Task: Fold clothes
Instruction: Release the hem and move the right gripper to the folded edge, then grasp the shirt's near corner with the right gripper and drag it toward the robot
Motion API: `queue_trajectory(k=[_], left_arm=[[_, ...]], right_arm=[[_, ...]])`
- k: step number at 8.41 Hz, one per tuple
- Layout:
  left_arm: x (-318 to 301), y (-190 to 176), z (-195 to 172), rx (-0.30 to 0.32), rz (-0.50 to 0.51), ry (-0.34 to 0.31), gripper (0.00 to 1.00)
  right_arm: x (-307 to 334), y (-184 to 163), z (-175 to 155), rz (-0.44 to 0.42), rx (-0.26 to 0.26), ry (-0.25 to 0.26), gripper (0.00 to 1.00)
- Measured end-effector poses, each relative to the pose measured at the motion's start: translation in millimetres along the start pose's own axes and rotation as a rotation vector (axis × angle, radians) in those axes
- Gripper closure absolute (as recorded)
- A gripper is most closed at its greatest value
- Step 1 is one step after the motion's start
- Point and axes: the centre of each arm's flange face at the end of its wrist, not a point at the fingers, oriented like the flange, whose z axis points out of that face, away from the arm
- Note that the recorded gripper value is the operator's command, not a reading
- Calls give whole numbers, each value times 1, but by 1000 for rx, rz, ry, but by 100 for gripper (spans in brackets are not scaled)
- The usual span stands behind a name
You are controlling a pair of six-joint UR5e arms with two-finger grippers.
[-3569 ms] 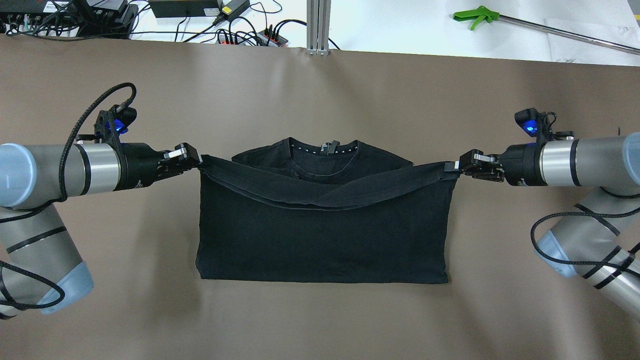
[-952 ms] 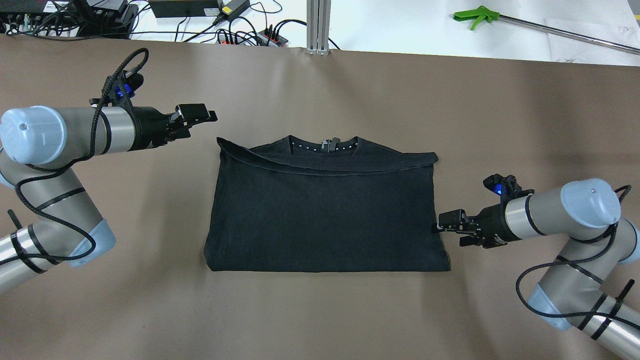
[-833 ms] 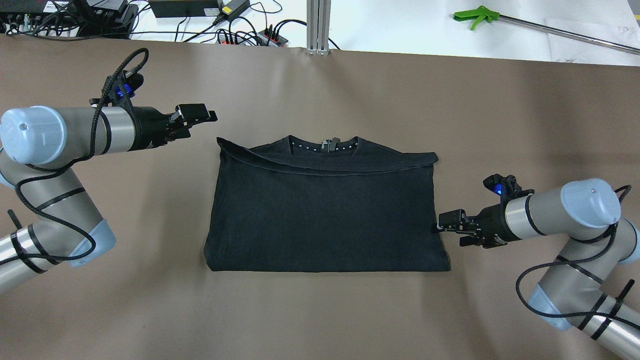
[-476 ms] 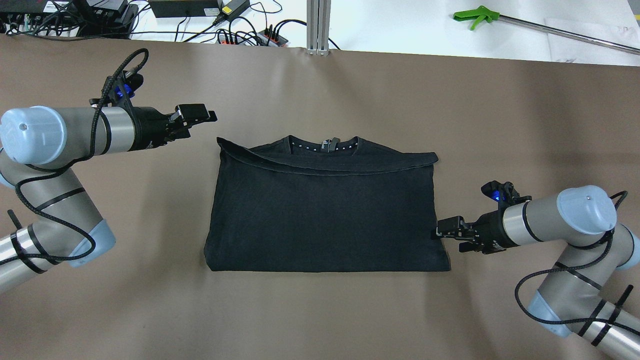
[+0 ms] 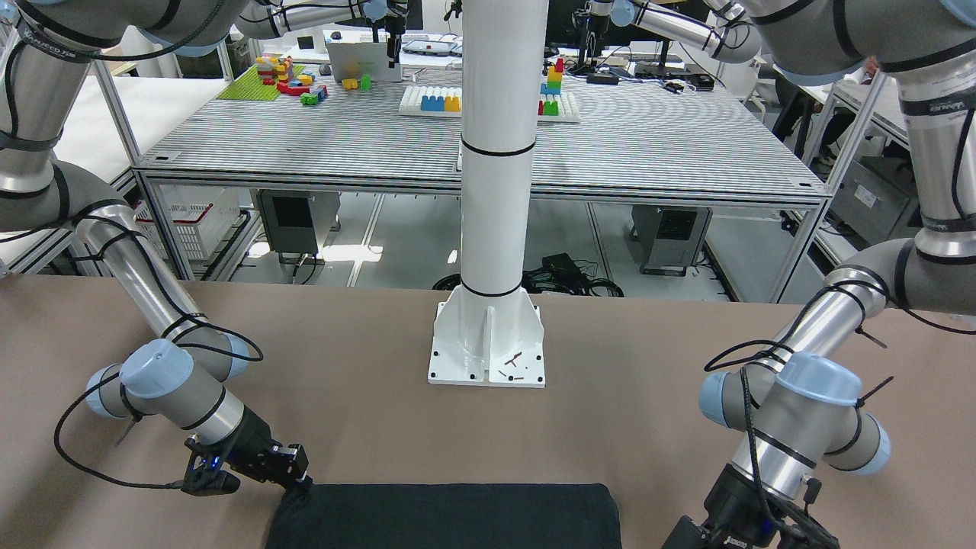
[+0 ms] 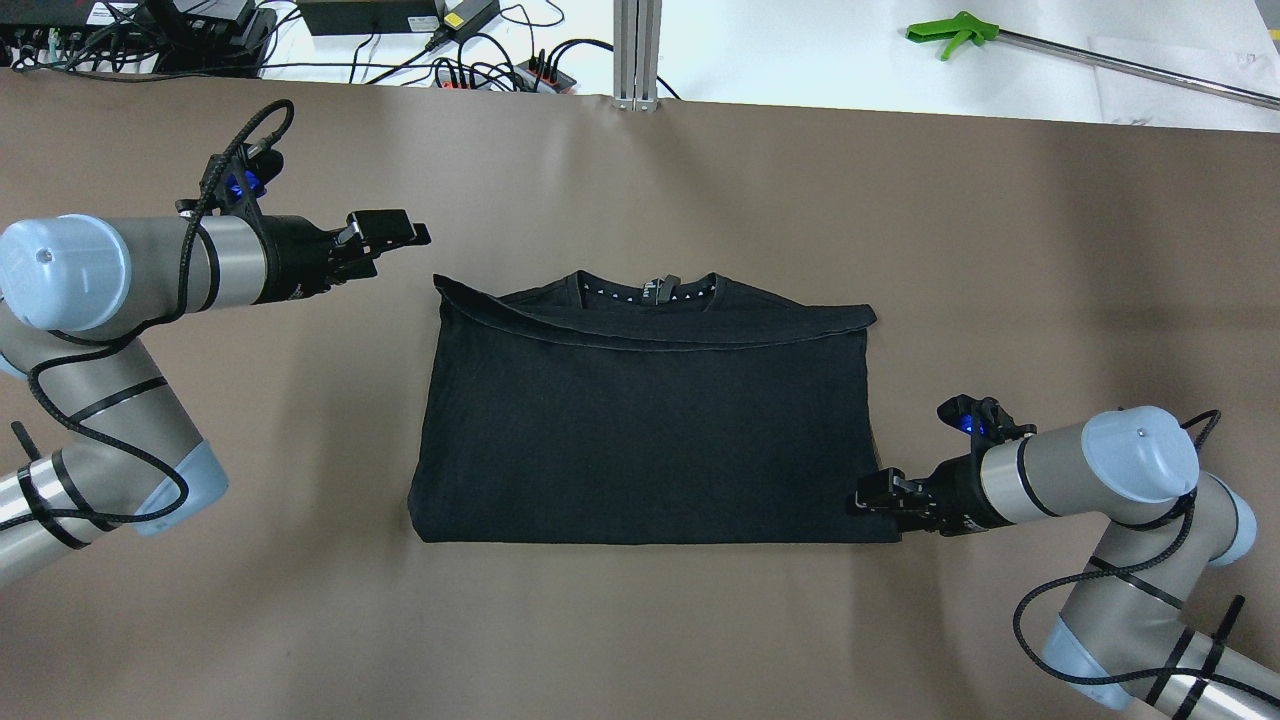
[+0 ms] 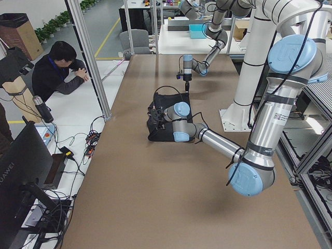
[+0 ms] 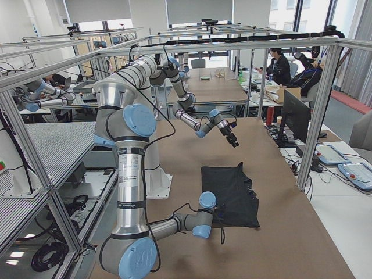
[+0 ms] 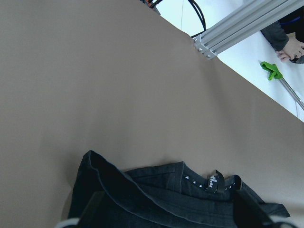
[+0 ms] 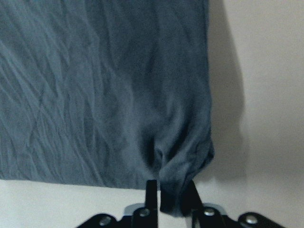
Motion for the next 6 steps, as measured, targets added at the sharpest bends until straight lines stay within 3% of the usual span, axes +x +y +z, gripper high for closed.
queue_trajectory(k=[6], left_arm=[[-1,-4,-1,9,-2,-2,6]], right_arm=[[-50,95,18,-107,-126,-75,100]])
